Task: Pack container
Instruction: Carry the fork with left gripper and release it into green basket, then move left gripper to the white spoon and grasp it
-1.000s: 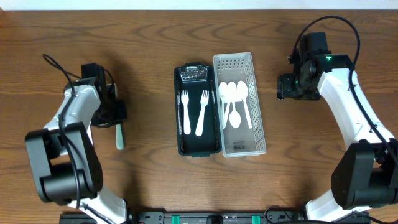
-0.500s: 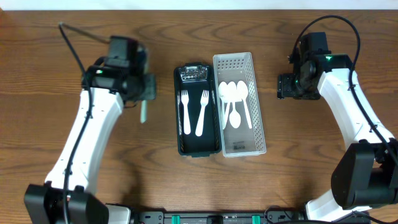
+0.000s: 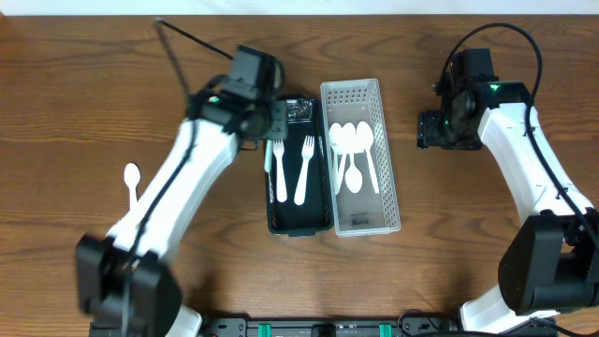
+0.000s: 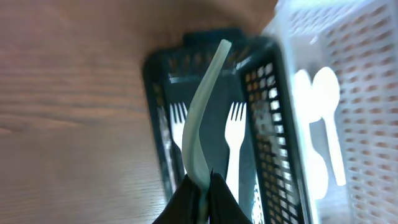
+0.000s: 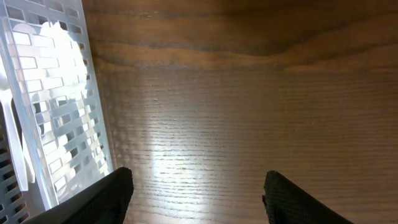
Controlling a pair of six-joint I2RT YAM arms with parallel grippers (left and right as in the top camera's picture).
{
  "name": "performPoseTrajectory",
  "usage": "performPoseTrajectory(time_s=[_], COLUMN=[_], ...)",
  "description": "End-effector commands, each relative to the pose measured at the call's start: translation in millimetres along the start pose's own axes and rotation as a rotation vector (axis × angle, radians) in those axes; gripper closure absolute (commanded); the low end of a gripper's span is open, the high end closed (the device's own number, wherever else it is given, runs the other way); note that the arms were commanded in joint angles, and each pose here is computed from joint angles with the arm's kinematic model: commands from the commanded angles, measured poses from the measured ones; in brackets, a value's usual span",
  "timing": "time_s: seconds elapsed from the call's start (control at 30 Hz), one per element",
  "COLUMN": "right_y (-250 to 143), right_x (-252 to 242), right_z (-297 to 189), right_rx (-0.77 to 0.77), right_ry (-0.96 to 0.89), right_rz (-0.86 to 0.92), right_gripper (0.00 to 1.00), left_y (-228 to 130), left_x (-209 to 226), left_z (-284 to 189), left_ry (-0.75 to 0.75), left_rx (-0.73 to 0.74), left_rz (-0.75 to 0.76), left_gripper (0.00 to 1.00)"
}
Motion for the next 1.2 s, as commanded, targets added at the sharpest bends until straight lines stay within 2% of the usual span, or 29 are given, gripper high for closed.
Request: performPoseTrajectory(time_s=[0.0, 0.17, 0.27, 0.33, 0.47, 0.6, 0.63, 0.7, 0.87, 1.0, 1.17], right_y=[5, 5, 4, 4, 4, 3, 3, 3, 3, 3, 0], right_x=[-2, -2, -2, -2, -2, -2, -2, -2, -2, -2, -2], right_z=[-8, -8, -8, -8, -8, -8, -8, -8, -8, -8, -8], right_rx=[-0.028, -0.026, -0.024, -0.023, -0.021, -0.020, -0.020, -0.019, -0.019, -0.018, -0.005], right_ry=[-0.010, -0.010, -0.010, -0.010, -0.010, -0.011, -0.010, -0.010, -0.010, -0.010, -0.011], right_rz=[-0.009, -0.009, -0.009, -0.014, -0.020, -0.020, -0.020, -0.020, -0.020, -0.019, -0.015], right_gripper=[0.29, 0.29, 0.29, 0.29, 0.29, 0.29, 0.29, 0.28, 0.28, 0.27, 0.27], left_y=[-16, -34, -36, -35, -26, -5, 0, 9, 22, 7, -23], left_x=[-13, -26, -28, -27, -18, 4, 10, 26, 92, 166, 241], left_z=[31, 58, 61, 59, 50, 21, 13, -10, -60, -82, -86], left_ry=[-0.001, 0.010, 0.012, 0.014, 0.018, 0.061, 0.072, 0.089, 0.193, 0.296, 0.385], left_rx=[0.088, 0.155, 0.164, 0.157, 0.132, 0.037, 0.013, -0.038, -0.117, -0.060, 0.018], left_rz=[0.008, 0.052, 0.057, 0.055, 0.038, -0.003, -0.006, 0.004, -0.100, -0.248, -0.451], left_gripper=[0.94, 0.93, 0.69, 0.57, 0.46, 0.45, 0.41, 0.39, 0.32, 0.27, 0.21])
Point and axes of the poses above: each gripper's point midway between its finger pads, its own z axis out along the fingers, its own x axis along the line the jaws close on, y = z × x, the point moved 3 cm from there along -z, back along the fingers, and after that the axes turned 5 degrees about -z, right-handed, at the moved point
